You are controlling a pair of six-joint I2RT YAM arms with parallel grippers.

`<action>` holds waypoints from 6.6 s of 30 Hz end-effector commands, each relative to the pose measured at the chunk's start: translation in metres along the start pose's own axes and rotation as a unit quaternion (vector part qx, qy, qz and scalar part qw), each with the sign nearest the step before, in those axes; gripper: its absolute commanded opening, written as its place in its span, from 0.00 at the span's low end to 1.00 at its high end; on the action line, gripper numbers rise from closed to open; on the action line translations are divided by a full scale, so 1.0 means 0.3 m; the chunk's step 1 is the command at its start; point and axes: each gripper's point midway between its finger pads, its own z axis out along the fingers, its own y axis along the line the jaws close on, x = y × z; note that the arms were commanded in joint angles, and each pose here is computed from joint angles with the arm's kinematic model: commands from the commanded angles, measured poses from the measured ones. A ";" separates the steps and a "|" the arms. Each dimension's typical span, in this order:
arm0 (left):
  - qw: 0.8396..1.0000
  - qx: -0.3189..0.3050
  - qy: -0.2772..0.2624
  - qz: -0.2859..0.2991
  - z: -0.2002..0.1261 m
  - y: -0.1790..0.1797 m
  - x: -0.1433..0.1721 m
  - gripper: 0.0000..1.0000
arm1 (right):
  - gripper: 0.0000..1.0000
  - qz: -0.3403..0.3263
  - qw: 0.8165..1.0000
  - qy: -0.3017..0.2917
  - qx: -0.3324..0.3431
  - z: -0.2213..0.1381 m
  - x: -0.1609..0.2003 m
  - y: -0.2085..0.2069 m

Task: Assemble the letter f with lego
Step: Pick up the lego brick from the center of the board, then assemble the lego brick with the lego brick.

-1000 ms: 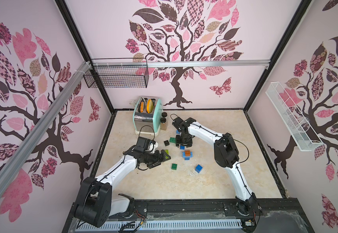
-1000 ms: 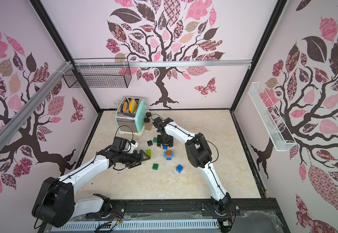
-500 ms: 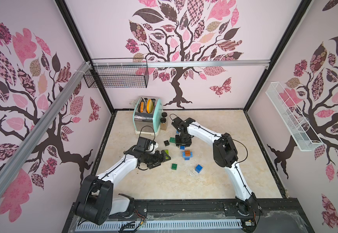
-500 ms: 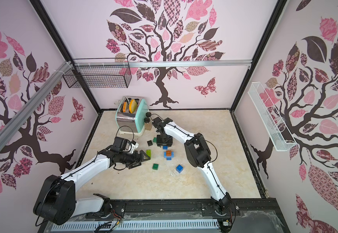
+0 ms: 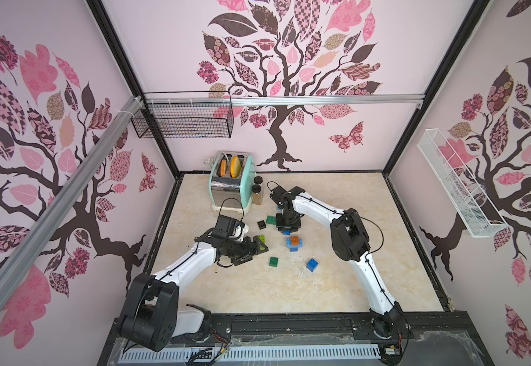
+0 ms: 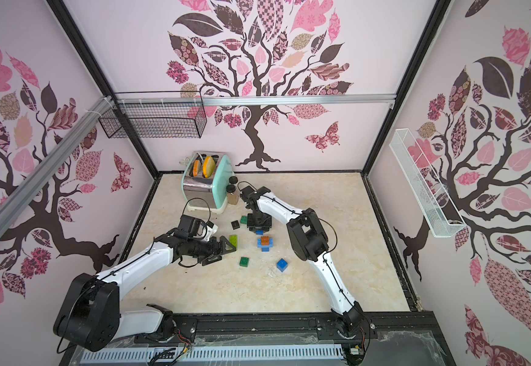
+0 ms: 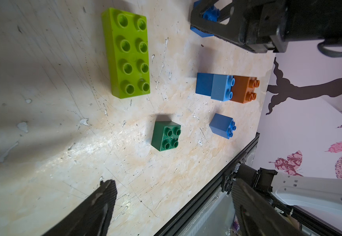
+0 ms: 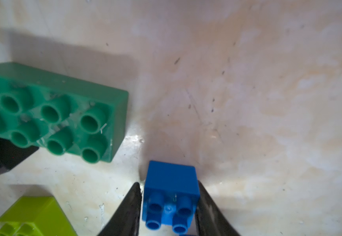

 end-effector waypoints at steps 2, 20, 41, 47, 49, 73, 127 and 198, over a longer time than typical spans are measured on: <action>1.000 0.001 -0.002 0.008 -0.004 -0.009 -0.015 0.92 | 0.43 -0.001 1.000 -0.014 0.001 -0.020 -0.031 -0.003; 1.000 0.001 0.001 0.006 0.004 -0.004 -0.015 0.92 | 0.35 0.010 1.000 -0.014 -0.010 -0.030 -0.047 -0.007; 1.000 -0.006 -0.007 0.029 -0.017 -0.016 -0.027 0.91 | 0.31 -0.026 0.995 -0.089 -0.045 -0.377 -0.085 0.015; 0.998 0.010 -0.026 0.052 -0.079 -0.060 -0.001 0.92 | 0.32 -0.035 0.993 -0.098 -0.056 -0.493 -0.034 -0.006; 0.997 0.016 -0.034 0.061 -0.104 -0.080 0.005 0.91 | 0.32 -0.037 0.993 -0.095 -0.058 -0.510 -0.008 -0.018; 0.995 0.039 -0.044 0.085 -0.110 -0.109 0.019 0.91 | 0.33 -0.034 0.998 -0.046 -0.032 -0.396 0.242 -0.032; 0.992 0.015 -0.061 0.105 -0.135 -0.112 0.018 0.91 | 0.34 -0.030 0.999 0.029 0.034 -0.206 0.301 -0.097; 0.991 0.008 -0.065 0.116 -0.139 -0.117 0.025 0.91 | 0.41 0.030 0.999 0.010 0.008 -0.285 0.243 -0.051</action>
